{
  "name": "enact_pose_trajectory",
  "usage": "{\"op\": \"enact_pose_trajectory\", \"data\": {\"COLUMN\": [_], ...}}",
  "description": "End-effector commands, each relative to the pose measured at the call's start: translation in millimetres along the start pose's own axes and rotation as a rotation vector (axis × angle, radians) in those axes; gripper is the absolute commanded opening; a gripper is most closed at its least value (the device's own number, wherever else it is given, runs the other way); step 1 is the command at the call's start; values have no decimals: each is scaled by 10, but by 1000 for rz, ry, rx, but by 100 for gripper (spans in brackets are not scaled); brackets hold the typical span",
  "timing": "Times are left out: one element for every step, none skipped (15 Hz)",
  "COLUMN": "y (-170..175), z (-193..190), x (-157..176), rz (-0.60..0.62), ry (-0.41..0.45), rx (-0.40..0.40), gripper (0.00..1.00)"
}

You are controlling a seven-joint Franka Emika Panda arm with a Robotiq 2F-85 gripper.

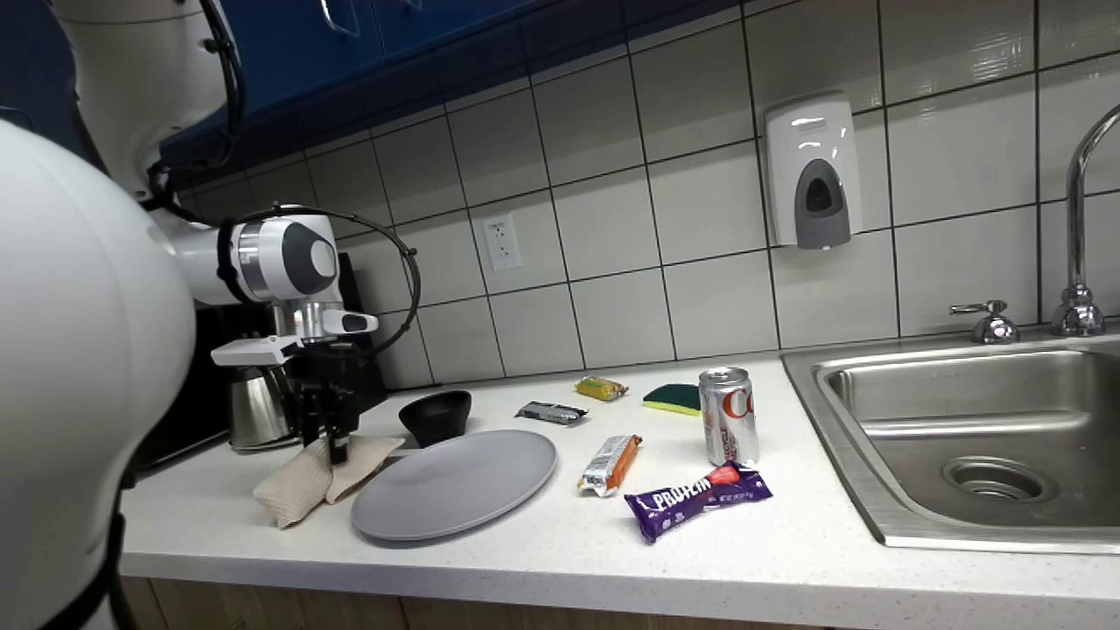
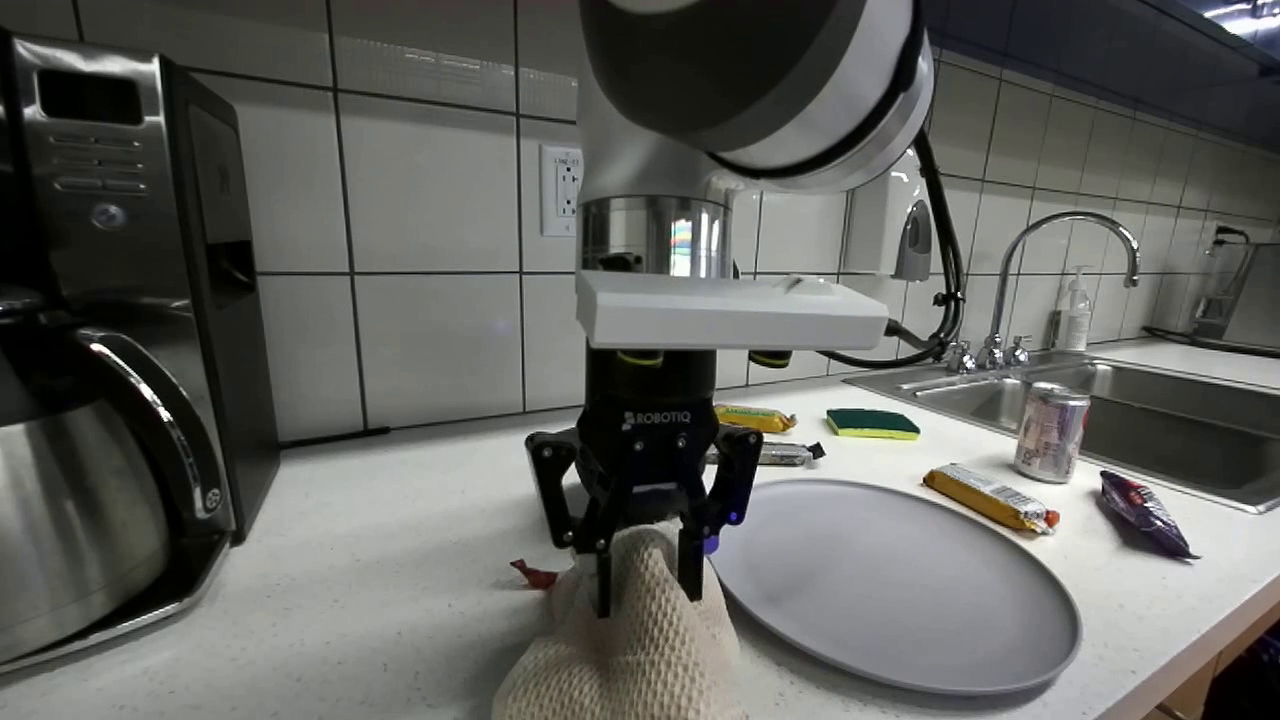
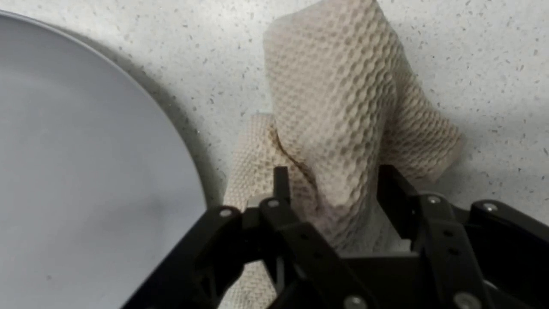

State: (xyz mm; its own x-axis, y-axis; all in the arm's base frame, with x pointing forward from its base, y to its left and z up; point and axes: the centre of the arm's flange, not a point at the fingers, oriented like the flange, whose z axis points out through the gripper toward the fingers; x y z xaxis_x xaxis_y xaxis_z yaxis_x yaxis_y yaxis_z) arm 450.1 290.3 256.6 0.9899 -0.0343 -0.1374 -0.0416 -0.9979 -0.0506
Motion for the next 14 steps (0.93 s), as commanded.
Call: {"op": "enact_pose_trajectory", "data": {"y": [-8, 3, 24, 48, 89, 123, 168, 214, 253, 297, 350, 404, 462, 525], "z": [-140, -166, -199, -229, -269, -300, -333, -367, -398, -425, -452, -475, -499, -525], "x": [27, 25, 22, 15, 3, -1, -4, -6, -7, -15, -29, -43, -63, -82], "rz": [-20, -21, -22, -23, -25, -26, -30, -34, -39, -46, -61, -71, -88, -105], "ry": [-13, -13, -12, -10, -7, -5, -1, 0, -1, -4, -13, -17, -23, -29], "rx": [8, 8, 7, 9, 11, 15, 20, 24, 29, 35, 49, 53, 62, 66], "gripper": [88, 97, 100, 100, 100, 100, 100, 100, 100, 100, 100, 100, 100, 100]}}
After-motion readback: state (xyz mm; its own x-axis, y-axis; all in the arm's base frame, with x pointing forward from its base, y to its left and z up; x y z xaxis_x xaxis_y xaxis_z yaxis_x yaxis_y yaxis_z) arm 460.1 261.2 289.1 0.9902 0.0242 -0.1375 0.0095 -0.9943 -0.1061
